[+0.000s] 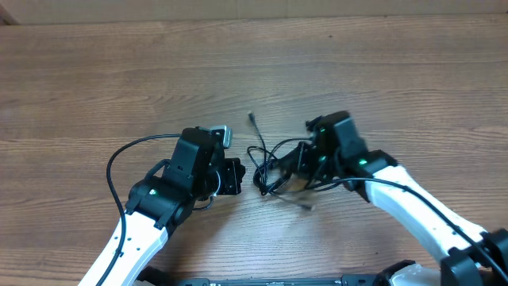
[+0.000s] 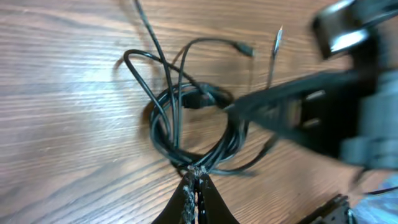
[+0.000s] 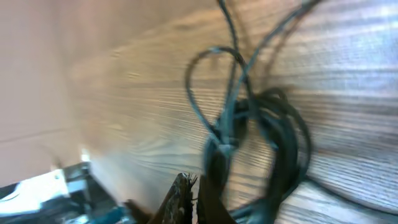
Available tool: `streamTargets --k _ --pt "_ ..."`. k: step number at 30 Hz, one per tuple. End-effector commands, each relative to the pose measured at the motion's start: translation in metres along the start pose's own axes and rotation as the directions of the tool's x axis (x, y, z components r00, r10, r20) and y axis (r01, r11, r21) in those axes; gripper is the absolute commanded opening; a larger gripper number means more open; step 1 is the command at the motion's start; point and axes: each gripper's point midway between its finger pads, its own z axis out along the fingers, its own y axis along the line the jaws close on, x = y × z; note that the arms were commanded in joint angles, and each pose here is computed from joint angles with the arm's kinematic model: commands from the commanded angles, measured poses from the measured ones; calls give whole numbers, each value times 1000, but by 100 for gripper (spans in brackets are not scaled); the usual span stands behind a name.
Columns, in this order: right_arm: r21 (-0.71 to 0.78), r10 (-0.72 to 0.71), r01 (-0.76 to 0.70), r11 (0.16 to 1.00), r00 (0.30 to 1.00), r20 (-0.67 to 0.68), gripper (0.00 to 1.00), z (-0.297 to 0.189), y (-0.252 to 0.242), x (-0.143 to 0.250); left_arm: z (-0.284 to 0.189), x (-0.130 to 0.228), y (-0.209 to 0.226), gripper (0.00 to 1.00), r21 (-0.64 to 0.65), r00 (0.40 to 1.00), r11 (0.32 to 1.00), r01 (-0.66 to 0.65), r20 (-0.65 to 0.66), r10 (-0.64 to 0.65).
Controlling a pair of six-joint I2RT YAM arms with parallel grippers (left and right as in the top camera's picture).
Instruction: Untangle cables
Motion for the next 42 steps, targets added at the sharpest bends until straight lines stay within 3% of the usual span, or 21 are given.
streamTargets --k 1,6,10,14,16,18,21,23,30,34,42 --pt "-149 -63 57 987 997 -35 4 -17 31 5 7 -3 8 4 -48 1000 999 22 -7 -22" --pt "-221 -119 107 969 992 -40 4 -20 45 6 20 -2 13 4 -68 997 995 73 -31 -75" --pt "-99 -76 78 992 997 32 4 -16 23 -8 26 1 17 4 -83 994 992 97 -49 -101" --pt "52 -124 122 991 992 36 27 -13 -6 -4 28 3 17 6 -83 992 991 109 -60 -114" --pt "105 -142 140 985 990 10 33 -13 -17 4 28 3 17 22 -83 991 990 114 -60 -119" --pt "184 -159 156 970 987 -1 37 -13 -31 8 28 3 17 45 -84 991 990 114 -60 -119" --pt "308 -192 180 934 981 6 39 -17 -52 7 28 2 17 90 -85 991 990 114 -59 -119" --pt "339 -240 226 913 971 -3 39 -17 -55 7 28 2 18 98 -89 990 988 124 -55 -129" --pt "505 -388 335 795 921 0 43 -12 -68 1 27 -1 29 100 -151 980 969 194 -14 -199" --pt "560 -456 412 719 887 -68 45 2 -75 10 26 -1 38 100 -197 975 956 219 7 -222" --pt "690 -509 456 562 848 -147 38 12 -104 8 25 -3 42 100 -215 976 952 217 23 -217"
